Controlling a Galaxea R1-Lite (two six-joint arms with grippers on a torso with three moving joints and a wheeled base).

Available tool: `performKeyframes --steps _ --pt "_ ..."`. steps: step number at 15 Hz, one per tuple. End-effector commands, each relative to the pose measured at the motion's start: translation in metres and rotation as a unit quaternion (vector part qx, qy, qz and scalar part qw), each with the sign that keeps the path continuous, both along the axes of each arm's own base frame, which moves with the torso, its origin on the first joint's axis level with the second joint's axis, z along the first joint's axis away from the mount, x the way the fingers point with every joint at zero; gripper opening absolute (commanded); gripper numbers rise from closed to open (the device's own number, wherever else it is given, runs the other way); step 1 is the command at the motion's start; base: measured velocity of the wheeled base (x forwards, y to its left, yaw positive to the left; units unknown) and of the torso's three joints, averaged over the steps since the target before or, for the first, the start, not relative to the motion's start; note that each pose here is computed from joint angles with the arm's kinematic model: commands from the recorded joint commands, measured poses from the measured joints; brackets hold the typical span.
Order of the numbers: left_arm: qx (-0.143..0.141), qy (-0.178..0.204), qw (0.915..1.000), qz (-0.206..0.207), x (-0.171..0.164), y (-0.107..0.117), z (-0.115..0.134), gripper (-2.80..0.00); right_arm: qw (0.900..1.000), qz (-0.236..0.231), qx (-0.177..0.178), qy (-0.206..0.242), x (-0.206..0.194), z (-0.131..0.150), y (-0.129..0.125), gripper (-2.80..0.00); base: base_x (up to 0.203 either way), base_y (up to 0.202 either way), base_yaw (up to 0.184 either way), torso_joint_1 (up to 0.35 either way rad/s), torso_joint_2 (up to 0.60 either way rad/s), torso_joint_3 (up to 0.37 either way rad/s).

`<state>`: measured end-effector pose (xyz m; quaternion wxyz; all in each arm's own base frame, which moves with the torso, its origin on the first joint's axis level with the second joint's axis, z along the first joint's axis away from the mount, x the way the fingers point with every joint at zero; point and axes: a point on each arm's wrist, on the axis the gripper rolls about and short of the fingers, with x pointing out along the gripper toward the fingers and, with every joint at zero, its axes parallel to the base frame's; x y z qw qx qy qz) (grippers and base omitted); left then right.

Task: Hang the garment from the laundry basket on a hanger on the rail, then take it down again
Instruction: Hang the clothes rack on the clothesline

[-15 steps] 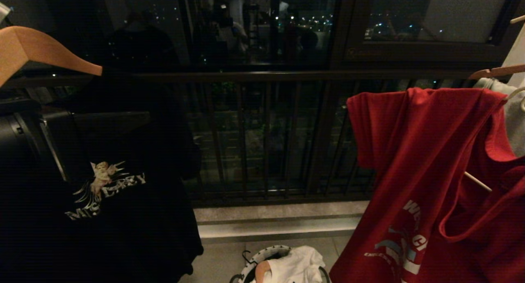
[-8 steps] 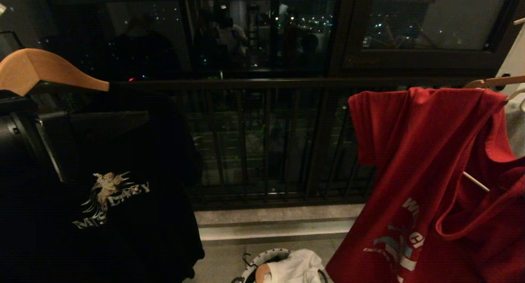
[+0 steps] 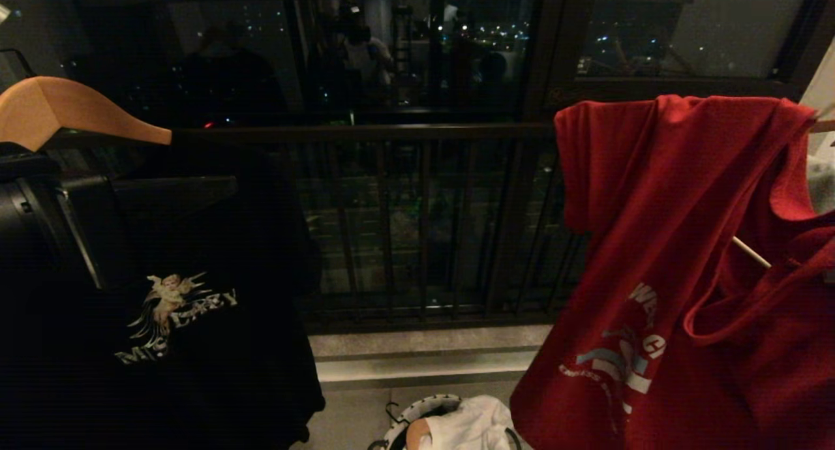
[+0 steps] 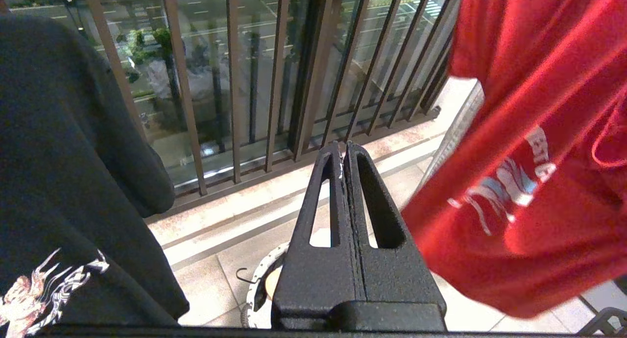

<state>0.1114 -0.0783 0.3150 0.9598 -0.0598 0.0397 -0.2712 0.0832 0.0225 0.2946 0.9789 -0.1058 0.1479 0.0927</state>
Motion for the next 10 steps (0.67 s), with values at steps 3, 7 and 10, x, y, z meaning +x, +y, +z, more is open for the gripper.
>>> performKeyframes --steps 3,7,10 --pt "-0.004 -0.003 1.0000 0.002 0.000 0.001 0.001 -2.80 1.000 -0.003 -0.002 0.003 0.026 0.011 0.008 -2.80 0.000 0.000 0.000 0.000 0.00 0.000" --pt "-0.003 -0.002 1.0000 0.002 0.001 0.000 0.001 -2.80 1.000 -0.004 -0.001 -0.006 0.053 0.023 0.016 -2.80 0.000 0.000 0.000 0.000 0.00 0.000" --pt "-0.004 -0.002 1.0000 0.002 0.001 0.000 0.001 -2.80 1.000 -0.005 0.002 -0.024 0.071 0.033 0.021 -2.80 0.000 0.000 0.000 0.000 0.00 0.000"
